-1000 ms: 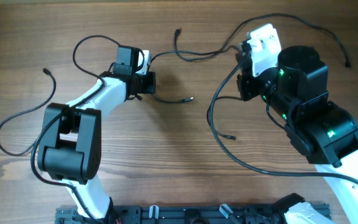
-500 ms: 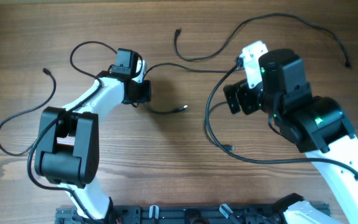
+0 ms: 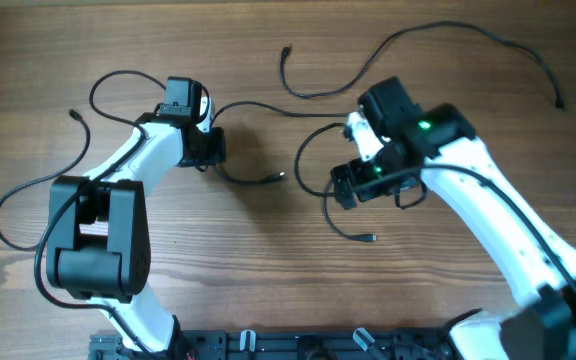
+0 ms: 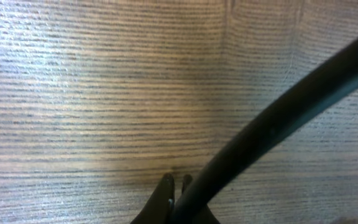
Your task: Untangle cables
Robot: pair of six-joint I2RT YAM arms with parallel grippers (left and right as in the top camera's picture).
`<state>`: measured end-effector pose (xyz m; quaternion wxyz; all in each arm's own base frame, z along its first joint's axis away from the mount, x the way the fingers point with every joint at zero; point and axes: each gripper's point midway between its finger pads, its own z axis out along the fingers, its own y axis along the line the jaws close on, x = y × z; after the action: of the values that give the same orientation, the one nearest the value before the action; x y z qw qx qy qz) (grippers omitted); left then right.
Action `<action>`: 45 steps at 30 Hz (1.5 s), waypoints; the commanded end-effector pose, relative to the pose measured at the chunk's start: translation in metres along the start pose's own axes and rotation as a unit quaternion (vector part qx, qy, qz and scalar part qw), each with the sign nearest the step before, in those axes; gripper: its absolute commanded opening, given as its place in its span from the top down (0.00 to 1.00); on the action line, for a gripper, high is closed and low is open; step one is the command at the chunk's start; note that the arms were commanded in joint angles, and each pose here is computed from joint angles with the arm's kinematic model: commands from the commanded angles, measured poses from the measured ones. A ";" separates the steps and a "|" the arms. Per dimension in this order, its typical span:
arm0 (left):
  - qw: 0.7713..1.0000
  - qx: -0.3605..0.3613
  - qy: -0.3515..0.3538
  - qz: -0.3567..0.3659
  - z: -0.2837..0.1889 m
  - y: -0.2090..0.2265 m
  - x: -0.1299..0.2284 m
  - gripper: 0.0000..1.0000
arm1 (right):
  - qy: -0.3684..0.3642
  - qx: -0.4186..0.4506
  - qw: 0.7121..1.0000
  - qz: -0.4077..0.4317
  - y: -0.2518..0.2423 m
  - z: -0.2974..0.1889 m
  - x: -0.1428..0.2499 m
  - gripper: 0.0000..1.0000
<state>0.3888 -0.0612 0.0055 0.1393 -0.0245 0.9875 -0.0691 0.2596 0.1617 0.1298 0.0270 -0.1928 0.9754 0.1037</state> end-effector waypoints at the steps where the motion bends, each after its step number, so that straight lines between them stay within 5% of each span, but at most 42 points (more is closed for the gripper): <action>1: 0.999 -0.014 -0.027 -0.020 -0.011 0.018 -0.013 0.96 | 0.047 -0.036 0.997 -0.058 0.011 0.023 0.006 0.02; 14: 0.993 -0.029 -0.039 -0.111 -0.019 0.078 -0.020 0.96 | 0.054 -0.062 0.986 -0.142 0.016 0.039 0.002 0.04; 22: 0.993 -0.030 -0.031 -0.113 -0.019 0.079 -0.016 0.96 | -0.007 -0.031 0.999 0.031 0.008 0.046 -0.032 0.06; 27: 0.993 -0.031 -0.029 -0.113 -0.019 0.079 -0.015 0.96 | -0.033 0.021 0.984 0.176 -0.019 0.079 -0.032 0.06; 31: 0.993 -0.031 -0.028 -0.113 -0.019 0.079 -0.015 0.96 | -0.049 0.016 0.977 0.209 -0.022 0.097 -0.032 0.09; 40: 0.993 -0.031 -0.028 -0.113 -0.019 0.079 -0.014 0.96 | 0.060 -0.073 0.995 -0.042 0.010 0.094 0.020 0.02; 45: 0.993 -0.031 -0.028 -0.113 -0.019 0.079 -0.014 0.96 | 0.098 -0.036 0.992 -0.076 -0.007 0.102 0.045 0.02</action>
<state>0.3922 0.0181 0.0052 0.1433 -0.1362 0.9788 -0.0534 0.2329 0.1698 0.0357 -0.0566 -0.2224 0.9643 0.1320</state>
